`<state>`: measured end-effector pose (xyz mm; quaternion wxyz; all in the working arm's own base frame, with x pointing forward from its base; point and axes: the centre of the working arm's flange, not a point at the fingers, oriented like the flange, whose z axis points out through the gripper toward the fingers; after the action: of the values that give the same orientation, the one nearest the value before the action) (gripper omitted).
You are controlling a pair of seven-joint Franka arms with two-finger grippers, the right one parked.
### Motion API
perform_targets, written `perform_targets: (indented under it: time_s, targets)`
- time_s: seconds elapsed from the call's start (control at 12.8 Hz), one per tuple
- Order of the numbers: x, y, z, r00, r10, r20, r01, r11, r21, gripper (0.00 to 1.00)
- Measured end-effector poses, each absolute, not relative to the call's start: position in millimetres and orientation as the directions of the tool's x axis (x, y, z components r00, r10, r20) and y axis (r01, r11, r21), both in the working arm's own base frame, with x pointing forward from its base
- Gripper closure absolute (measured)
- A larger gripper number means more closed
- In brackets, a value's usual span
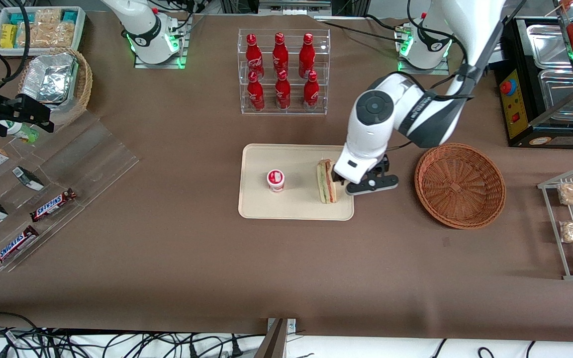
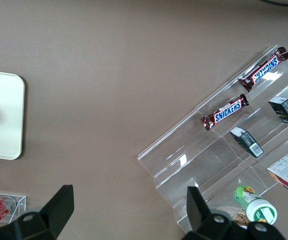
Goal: Place sandwich from basket to tray
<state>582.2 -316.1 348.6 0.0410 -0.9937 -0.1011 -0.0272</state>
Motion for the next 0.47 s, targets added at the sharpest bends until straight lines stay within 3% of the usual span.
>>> perform_targets:
  time_s: [0.23, 0.47]
  targets:
    - [607, -276, 395, 0.98, 0.2, -0.017, 0.199, -0.979, -0.054, 0.0]
    - [627, -240, 445, 0.972, 0.234, -0.016, 0.233, -0.971, -0.049, 0.0]
